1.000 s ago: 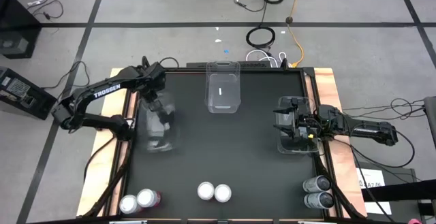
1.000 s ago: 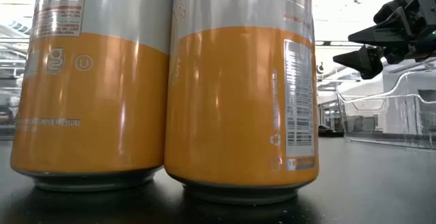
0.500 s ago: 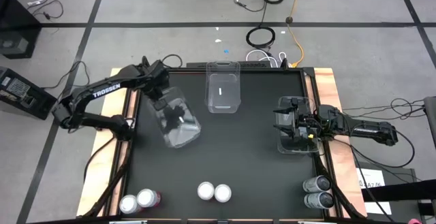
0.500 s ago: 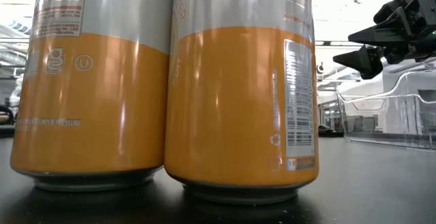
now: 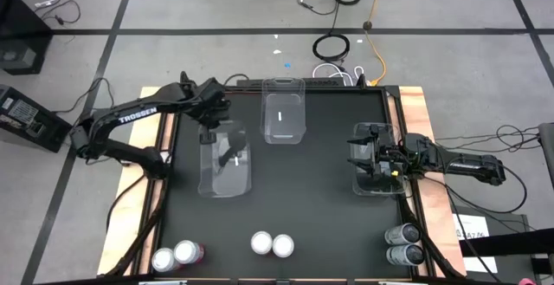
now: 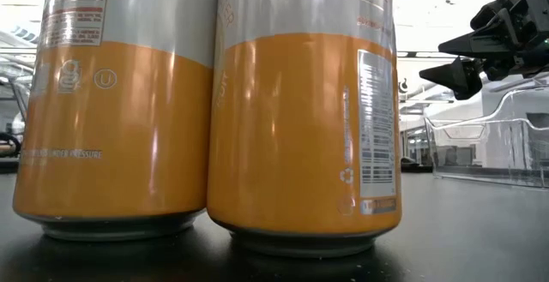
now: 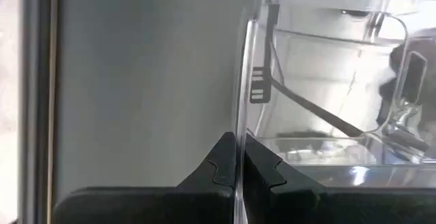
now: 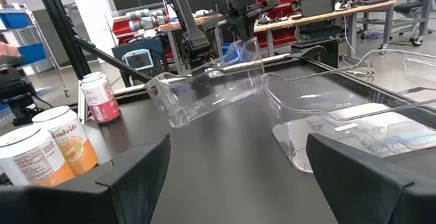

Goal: Sort soda cans
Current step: Move the left transparent bin

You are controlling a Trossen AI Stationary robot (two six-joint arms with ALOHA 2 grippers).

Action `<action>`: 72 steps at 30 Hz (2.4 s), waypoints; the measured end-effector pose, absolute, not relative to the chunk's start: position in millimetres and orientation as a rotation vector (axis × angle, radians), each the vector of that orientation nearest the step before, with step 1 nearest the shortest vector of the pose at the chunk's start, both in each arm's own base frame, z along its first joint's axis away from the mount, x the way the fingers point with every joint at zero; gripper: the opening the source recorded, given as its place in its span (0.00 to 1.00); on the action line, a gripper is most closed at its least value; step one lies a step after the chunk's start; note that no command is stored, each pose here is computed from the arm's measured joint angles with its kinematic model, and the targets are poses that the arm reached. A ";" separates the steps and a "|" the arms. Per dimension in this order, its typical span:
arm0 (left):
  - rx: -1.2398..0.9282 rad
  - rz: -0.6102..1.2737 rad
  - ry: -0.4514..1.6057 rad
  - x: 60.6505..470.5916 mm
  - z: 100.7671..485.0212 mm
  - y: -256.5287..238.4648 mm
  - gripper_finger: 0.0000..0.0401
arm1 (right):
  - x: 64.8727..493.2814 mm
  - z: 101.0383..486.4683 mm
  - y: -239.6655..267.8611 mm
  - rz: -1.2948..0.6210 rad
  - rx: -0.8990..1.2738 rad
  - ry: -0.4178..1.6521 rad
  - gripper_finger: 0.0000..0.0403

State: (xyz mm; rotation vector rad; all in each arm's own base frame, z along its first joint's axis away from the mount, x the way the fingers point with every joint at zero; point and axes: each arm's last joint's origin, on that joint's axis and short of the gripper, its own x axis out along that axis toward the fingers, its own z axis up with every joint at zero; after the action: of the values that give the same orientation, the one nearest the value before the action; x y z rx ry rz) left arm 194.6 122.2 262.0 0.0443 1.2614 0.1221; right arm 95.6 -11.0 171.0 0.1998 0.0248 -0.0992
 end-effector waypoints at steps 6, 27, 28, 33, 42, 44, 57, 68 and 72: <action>0.001 0.077 1.338 217.8 242.9 122.0 0.02 | 95.6 171.1 -11.0 -0.099 0.200 0.025 0.83; -0.006 0.062 1.325 246.3 235.1 130.4 0.04 | 95.6 171.1 -11.0 -0.099 0.200 0.025 0.83; -0.012 0.069 1.322 246.9 236.3 130.7 0.04 | 95.6 171.1 -11.0 -0.099 0.200 0.025 0.83; -0.027 0.058 1.356 248.9 233.3 131.8 0.04 | 95.6 171.0 -11.0 -0.099 0.200 0.025 0.83; -0.054 0.033 1.405 251.4 223.0 132.8 0.05 | 95.6 171.1 -11.0 -0.099 0.199 0.025 0.83; -0.048 0.036 1.392 252.5 223.3 133.3 0.05 | 95.6 171.2 -11.0 -0.099 0.200 0.024 0.83; -0.036 0.051 1.396 252.8 223.3 133.9 0.05 | 95.6 171.1 -11.0 -0.099 0.200 0.025 0.83; -0.021 0.067 1.403 252.6 223.4 134.5 0.16 | 95.6 171.1 -11.0 -0.099 0.200 0.025 0.83; -0.021 0.070 1.405 252.2 223.8 134.4 0.21 | 95.6 171.2 -11.0 -0.099 0.199 0.024 0.83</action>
State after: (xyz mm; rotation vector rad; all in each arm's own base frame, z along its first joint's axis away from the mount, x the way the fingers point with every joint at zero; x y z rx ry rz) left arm 252.2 134.4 223.8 -0.0205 1.4053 0.0701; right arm 95.6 -11.0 171.2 0.1994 0.0245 -0.0991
